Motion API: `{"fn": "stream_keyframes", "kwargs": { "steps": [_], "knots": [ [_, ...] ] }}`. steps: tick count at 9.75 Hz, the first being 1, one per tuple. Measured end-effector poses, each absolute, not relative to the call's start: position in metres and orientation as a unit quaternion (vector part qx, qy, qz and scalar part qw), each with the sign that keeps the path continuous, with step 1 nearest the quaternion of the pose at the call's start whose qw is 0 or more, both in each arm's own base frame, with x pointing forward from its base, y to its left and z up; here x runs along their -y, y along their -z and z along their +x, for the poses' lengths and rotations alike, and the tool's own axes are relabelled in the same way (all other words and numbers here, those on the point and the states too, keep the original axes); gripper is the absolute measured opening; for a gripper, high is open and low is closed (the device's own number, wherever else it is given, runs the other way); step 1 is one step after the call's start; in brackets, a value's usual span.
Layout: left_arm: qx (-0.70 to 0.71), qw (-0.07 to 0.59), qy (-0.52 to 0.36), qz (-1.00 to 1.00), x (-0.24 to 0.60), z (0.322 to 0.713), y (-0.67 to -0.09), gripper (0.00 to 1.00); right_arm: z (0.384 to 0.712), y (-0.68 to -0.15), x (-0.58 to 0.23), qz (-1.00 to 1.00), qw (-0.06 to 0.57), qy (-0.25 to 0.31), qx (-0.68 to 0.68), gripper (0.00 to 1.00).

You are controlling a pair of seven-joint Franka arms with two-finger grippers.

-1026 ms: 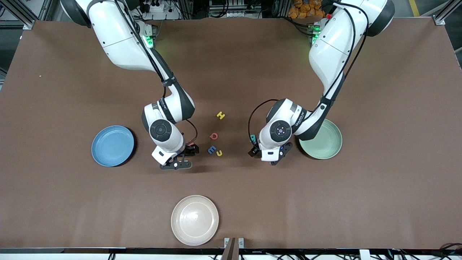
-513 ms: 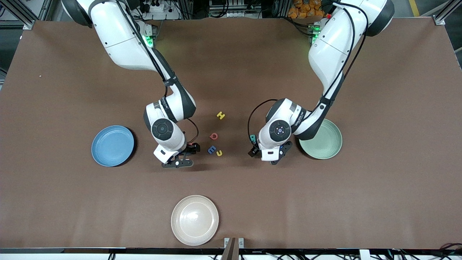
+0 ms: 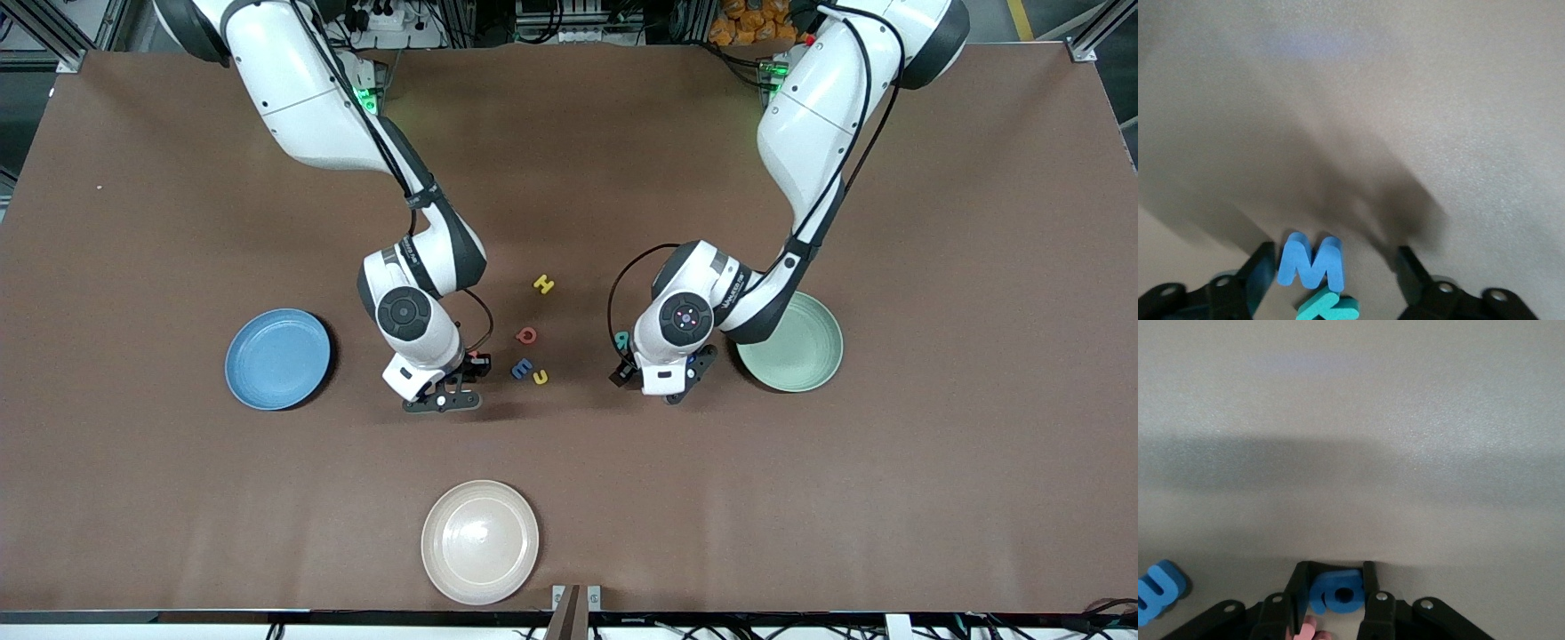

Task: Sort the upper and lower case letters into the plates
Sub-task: 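Grasp the blue a with the right gripper while the left gripper grasps M, then release the letters onto the blue and green plates with both grippers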

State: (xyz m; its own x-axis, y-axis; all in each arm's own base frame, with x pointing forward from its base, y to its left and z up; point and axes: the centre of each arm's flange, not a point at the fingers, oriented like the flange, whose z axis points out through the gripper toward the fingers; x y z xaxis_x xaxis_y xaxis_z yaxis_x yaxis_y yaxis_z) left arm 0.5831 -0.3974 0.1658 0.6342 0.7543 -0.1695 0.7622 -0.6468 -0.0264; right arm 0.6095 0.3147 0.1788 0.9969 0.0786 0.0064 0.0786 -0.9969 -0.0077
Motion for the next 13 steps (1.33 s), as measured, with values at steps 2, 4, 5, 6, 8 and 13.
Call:
{"fn": "stream_keyframes", "kwargs": {
  "steps": [2, 4, 5, 6, 8, 13],
  "knots": [
    [-0.419, 0.024, 0.082, 0.904, 0.398, 0.583, -0.167, 0.67, 0.61, -0.179, -0.314, -0.999, 0.005, 0.003, 0.038, 0.37],
    [-0.419, 0.024, 0.082, 0.904, 0.398, 0.583, -0.168, 0.57, 0.615, -0.183, -0.305, -1.0, 0.004, 0.004, 0.031, 0.37],
    [-0.419, 0.024, 0.082, 0.904, 0.398, 0.583, -0.168, 0.52, 0.621, -0.191, -0.292, -1.0, 0.002, 0.0, 0.029, 0.37],
    [-0.419, 0.024, 0.082, 0.904, 0.398, 0.583, -0.17, 0.48, 0.63, -0.205, -0.272, -0.999, 0.001, -0.005, 0.035, 0.37],
    [-0.419, 0.024, 0.082, 0.904, 0.398, 0.583, -0.17, 0.47, 0.644, -0.237, -0.216, -0.999, 0.004, -0.006, 0.053, 0.37],
    [-0.423, 0.024, 0.079, 0.902, 0.362, 0.611, -0.179, 0.43, 0.632, -0.243, -0.077, -0.995, 0.007, -0.033, 0.093, 0.37]
  ]
}}
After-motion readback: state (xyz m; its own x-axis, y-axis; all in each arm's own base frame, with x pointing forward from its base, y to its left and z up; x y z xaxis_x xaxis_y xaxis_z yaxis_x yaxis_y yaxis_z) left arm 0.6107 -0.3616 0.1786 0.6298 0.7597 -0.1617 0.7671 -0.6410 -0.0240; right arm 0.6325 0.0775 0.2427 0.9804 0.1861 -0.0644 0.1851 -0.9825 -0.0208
